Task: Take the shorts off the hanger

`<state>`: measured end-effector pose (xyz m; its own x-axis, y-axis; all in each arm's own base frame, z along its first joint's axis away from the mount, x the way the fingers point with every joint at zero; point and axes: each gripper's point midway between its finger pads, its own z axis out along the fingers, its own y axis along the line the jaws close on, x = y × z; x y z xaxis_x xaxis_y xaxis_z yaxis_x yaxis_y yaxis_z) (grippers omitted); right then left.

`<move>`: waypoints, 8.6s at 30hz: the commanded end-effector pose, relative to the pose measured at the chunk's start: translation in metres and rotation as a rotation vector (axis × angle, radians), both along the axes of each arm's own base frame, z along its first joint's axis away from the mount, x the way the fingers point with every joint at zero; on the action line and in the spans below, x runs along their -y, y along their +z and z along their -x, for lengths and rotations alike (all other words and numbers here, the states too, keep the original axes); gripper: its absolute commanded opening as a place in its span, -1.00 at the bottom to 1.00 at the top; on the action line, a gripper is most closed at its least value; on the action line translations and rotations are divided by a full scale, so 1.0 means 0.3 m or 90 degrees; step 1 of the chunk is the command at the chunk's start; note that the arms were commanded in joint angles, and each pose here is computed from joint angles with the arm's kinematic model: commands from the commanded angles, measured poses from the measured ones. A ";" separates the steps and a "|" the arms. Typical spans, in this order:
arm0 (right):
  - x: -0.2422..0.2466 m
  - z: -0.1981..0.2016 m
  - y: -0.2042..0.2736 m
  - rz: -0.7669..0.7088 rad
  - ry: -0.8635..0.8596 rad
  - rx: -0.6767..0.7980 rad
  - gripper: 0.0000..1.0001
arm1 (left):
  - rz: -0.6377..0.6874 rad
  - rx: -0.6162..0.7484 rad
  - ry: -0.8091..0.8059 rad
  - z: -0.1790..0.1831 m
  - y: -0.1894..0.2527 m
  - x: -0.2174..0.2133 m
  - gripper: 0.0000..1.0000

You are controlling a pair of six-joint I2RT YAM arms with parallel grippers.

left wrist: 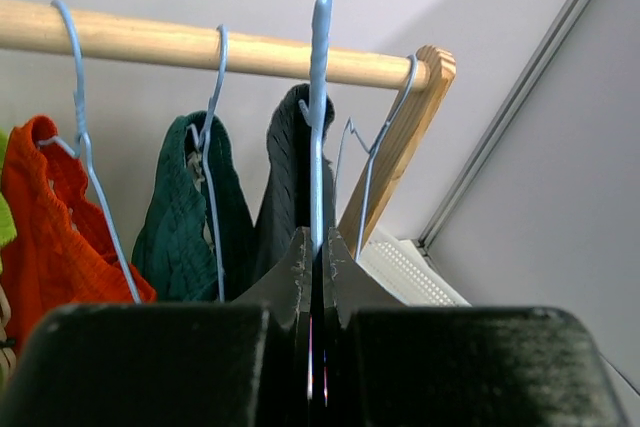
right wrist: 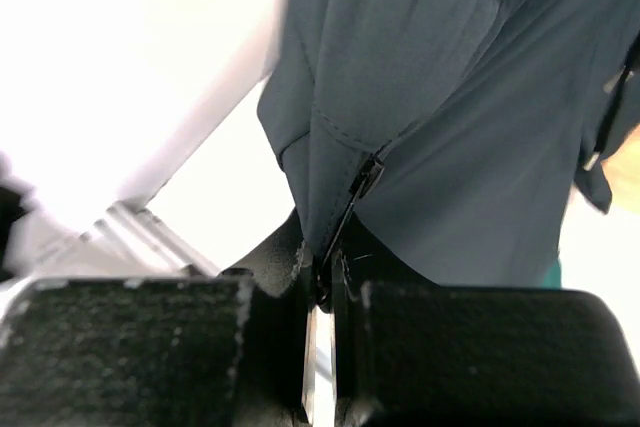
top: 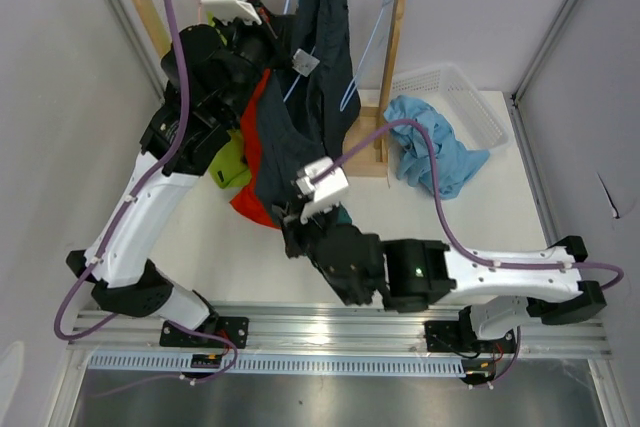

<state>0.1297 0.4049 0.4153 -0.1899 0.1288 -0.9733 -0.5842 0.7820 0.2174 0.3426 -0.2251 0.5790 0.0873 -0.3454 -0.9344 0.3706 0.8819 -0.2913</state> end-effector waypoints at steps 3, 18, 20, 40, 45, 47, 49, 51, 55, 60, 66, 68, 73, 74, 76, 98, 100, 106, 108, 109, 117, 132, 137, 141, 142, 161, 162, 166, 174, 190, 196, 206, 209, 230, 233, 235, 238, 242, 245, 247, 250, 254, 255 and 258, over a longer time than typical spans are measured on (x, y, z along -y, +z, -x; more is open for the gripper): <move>0.079 0.211 -0.034 -0.016 0.009 -0.035 -1.00 | 0.030 0.101 0.062 -0.050 0.187 -0.038 -1.00; 0.119 0.194 -0.290 0.013 0.000 -0.106 -1.00 | 0.145 0.073 0.032 0.038 0.260 -0.088 -1.00; 0.079 0.159 -0.222 0.001 -0.004 -0.089 -1.00 | 0.181 0.045 0.010 0.050 0.179 -0.060 -1.00; -0.197 0.071 0.166 0.026 0.076 0.023 -1.00 | 0.320 0.005 -0.128 0.102 0.091 0.084 -1.00; -0.176 0.021 0.006 0.031 0.115 -0.044 -1.00 | 0.320 0.035 -0.159 0.148 0.179 0.066 -1.00; -0.140 0.007 -0.064 0.046 0.106 -0.077 -1.00 | 0.309 0.049 -0.166 0.157 0.208 0.065 -1.00; -0.111 -0.010 -0.119 0.065 0.092 -0.089 -1.00 | 0.315 0.056 -0.173 0.176 0.255 0.047 -1.00; -0.071 -0.027 -0.198 0.092 0.067 -0.105 -1.00 | 0.328 0.048 -0.197 0.191 0.271 0.052 -1.00; 0.030 -0.069 -0.243 0.105 0.015 -0.112 -1.00 | 0.322 0.036 -0.201 0.250 0.285 0.006 -1.00; 0.201 -0.087 -0.138 0.061 -0.027 -0.103 -1.00 | 0.220 -0.043 -0.142 0.278 0.149 -0.065 -1.00; 0.415 -0.139 0.077 -0.003 -0.096 -0.042 -1.00 | 0.118 -0.196 -0.220 0.358 -0.095 0.000 -1.00; 0.471 -0.172 0.139 -0.005 -0.113 -0.023 -1.00 | 0.102 -0.240 -0.274 0.430 -0.187 0.025 -1.00; 0.552 -0.212 0.196 0.016 -0.138 0.003 -1.00 | 0.078 -0.330 -0.305 0.570 -0.334 -0.035 -1.00; 0.569 -0.211 0.200 0.020 -0.142 0.002 -1.00 | 0.073 -0.337 -0.314 0.587 -0.344 -0.040 -1.00; 0.587 -0.197 0.206 0.004 -0.140 -0.012 -1.00 | 0.068 -0.323 -0.312 0.600 -0.343 -0.059 -1.00; 0.968 0.053 0.030 -0.030 -0.023 -0.195 -1.00 | -0.018 -0.122 0.000 -0.079 -0.114 0.160 -1.00; 0.969 0.059 0.021 -0.028 -0.019 -0.202 -1.00 | -0.006 -0.088 0.017 -0.124 -0.086 0.180 -1.00; 0.966 0.054 -0.026 -0.008 -0.022 -0.199 -1.00 | 0.011 -0.035 0.056 -0.223 -0.064 0.226 -1.00; 0.971 0.046 -0.028 -0.005 -0.033 -0.197 -1.00 | 0.017 -0.015 0.071 -0.248 -0.048 0.227 -1.00; 0.971 0.042 -0.029 -0.002 -0.036 -0.194 -1.00 | 0.016 -0.008 0.074 -0.261 -0.046 0.229 -1.00; 0.990 -0.019 0.083 -0.022 -0.081 -0.118 -1.00 | 0.064 -0.045 0.069 -0.431 -0.147 0.218 -1.00; 1.162 -0.173 0.609 0.016 -0.320 0.134 -1.00 | 0.029 -0.144 -0.049 -0.411 -0.344 0.289 0.28; 1.249 -0.159 0.824 -0.086 -0.325 0.160 -1.00 | 0.010 -0.142 -0.045 -0.345 -0.311 0.236 0.99; 1.343 -0.179 0.944 -0.198 -0.247 0.188 -1.00 | -0.012 -0.153 -0.057 -0.282 -0.345 0.202 0.99; 1.375 -0.193 0.955 -0.194 -0.240 0.205 -1.00 | -0.002 -0.132 -0.065 -0.235 -0.291 0.173 0.99; 1.094 -0.117 0.864 0.100 -0.058 0.319 -1.00 | -0.063 -0.130 -0.102 -0.049 -0.447 0.074 0.99; 1.023 -0.073 0.856 0.131 -0.057 0.327 -1.00 | -0.063 -0.130 -0.100 -0.050 -0.446 0.073 0.99; 0.901 -0.073 0.806 0.263 -0.184 0.339 -1.00 | -0.052 -0.137 -0.098 -0.046 -0.450 0.068 0.99; 1.041 -0.362 0.802 0.336 -0.557 0.268 -1.00 | -0.069 -0.131 -0.094 -0.023 -0.451 0.045 0.99; 1.276 -0.703 0.955 0.012 -0.653 0.387 -1.00 | -0.085 -0.126 -0.102 -0.001 -0.469 0.035 0.99; 1.250 -1.138 0.641 -0.039 -0.485 0.279 -1.00 | -0.074 -0.123 -0.083 -0.002 -0.492 0.015 0.99; 1.173 -1.470 0.337 -0.063 -0.339 0.220 -1.00 | -0.082 -0.133 -0.066 -0.016 -0.525 0.007 0.99; 1.166 -1.473 0.375 -0.099 -0.324 0.238 -1.00 | -0.088 -0.135 -0.063 -0.019 -0.538 0.005 0.99; 1.010 -1.459 -0.468 -0.094 -0.323 -0.072 0.99 | -0.137 -0.227 -0.015 -0.040 -0.711 -0.028 0.99; 1.086 -1.351 -0.350 -0.090 -0.385 -0.032 0.99 | -0.142 -0.259 -0.013 -0.052 -0.775 -0.015 0.99; 1.121 -1.276 -0.317 -0.076 -0.414 -0.025 0.99 | -0.141 -0.284 -0.012 -0.050 -0.837 -0.013 0.99; 1.193 -1.123 -0.188 -0.059 -0.469 0.016 0.99 | -0.141 -0.304 0.001 -0.040 -0.896 -0.031 0.99; 1.158 -0.920 -0.064 -0.055 -0.446 0.046 0.99 | -0.137 -0.295 0.014 -0.020 -0.894 -0.063 0.99; 1.012 -0.776 -0.049 -0.051 -0.367 0.037 0.99 | -0.138 -0.295 0.014 -0.011 -0.879 -0.068 0.99; 0.958 -0.696 -0.040 -0.057 -0.359 0.043 0.99 | -0.140 -0.295 0.016 -0.008 -0.873 -0.074 0.99; 0.798 -0.568 -0.087 -0.070 -0.298 0.040 0.99 | -0.142 -0.299 0.030 -0.005 -0.855 -0.091 0.98; 0.552 -0.466 -0.149 -0.080 -0.172 0.033 0.99 | -0.131 -0.282 0.008 0.032 -0.803 -0.097 0.99; 0.513 -0.464 -0.142 -0.078 -0.160 0.031 0.99 | -0.130 -0.279 0.007 0.042 -0.791 -0.101 0.99; 0.383 -0.504 -0.212 -0.042 -0.133 0.006 0.99 | -0.131 -0.267 0.018 0.071 -0.741 -0.138 0.99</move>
<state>0.2699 0.2764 0.3330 -0.1758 0.1735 -0.9690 -0.4323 0.8707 0.2344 0.3315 -0.1965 0.3090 -0.3903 -0.0974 -0.9155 0.2301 0.9525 -0.1995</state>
